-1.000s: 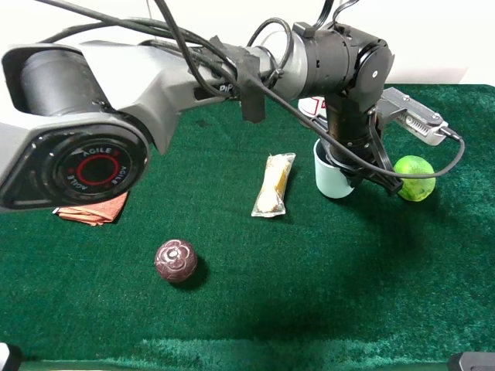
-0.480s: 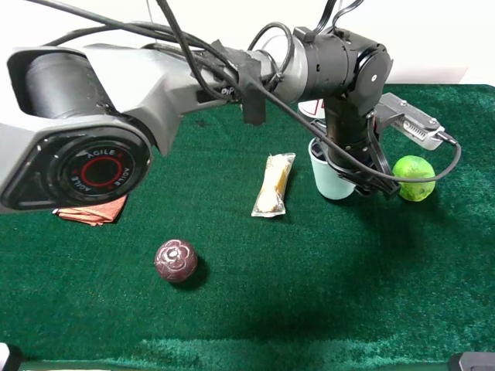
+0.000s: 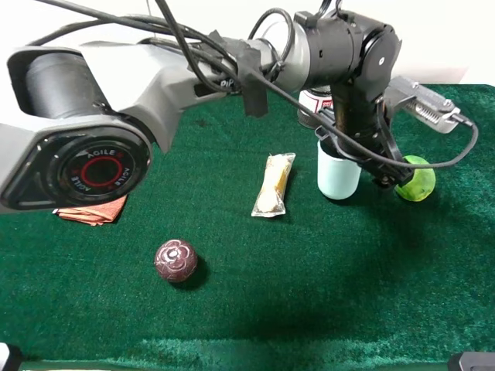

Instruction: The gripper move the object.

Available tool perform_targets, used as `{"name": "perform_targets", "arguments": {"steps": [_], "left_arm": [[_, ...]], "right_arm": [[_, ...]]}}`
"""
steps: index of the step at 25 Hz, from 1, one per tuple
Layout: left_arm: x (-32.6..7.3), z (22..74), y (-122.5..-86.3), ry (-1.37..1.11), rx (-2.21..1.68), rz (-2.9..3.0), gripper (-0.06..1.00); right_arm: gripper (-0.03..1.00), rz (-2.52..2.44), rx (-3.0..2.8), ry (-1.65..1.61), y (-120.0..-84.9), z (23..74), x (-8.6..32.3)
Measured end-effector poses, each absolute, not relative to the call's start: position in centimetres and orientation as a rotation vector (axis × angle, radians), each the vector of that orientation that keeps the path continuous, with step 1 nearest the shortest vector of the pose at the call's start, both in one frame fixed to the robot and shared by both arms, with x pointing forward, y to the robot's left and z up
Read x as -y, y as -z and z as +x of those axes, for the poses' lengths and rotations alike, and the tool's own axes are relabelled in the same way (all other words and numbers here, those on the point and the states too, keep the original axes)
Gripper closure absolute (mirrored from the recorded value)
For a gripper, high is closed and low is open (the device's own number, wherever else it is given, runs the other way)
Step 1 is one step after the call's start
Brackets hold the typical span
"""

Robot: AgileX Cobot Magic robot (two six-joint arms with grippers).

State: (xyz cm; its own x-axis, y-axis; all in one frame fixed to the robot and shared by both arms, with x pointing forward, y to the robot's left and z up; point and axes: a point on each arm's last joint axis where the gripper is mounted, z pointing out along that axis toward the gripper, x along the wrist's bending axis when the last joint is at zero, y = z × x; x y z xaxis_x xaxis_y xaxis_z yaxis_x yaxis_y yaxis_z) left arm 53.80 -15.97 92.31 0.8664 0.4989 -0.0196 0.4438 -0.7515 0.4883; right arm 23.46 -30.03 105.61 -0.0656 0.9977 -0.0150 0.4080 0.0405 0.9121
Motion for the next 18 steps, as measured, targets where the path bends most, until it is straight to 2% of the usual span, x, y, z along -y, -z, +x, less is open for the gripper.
{"name": "perform_targets", "arguments": {"steps": [18], "left_arm": [[15.7,53.6,-98.9,-0.135,-0.714,2.558,-0.01]], "right_arm": [[0.27,1.461,-1.575,-1.004,-105.6,23.5,30.0]]}}
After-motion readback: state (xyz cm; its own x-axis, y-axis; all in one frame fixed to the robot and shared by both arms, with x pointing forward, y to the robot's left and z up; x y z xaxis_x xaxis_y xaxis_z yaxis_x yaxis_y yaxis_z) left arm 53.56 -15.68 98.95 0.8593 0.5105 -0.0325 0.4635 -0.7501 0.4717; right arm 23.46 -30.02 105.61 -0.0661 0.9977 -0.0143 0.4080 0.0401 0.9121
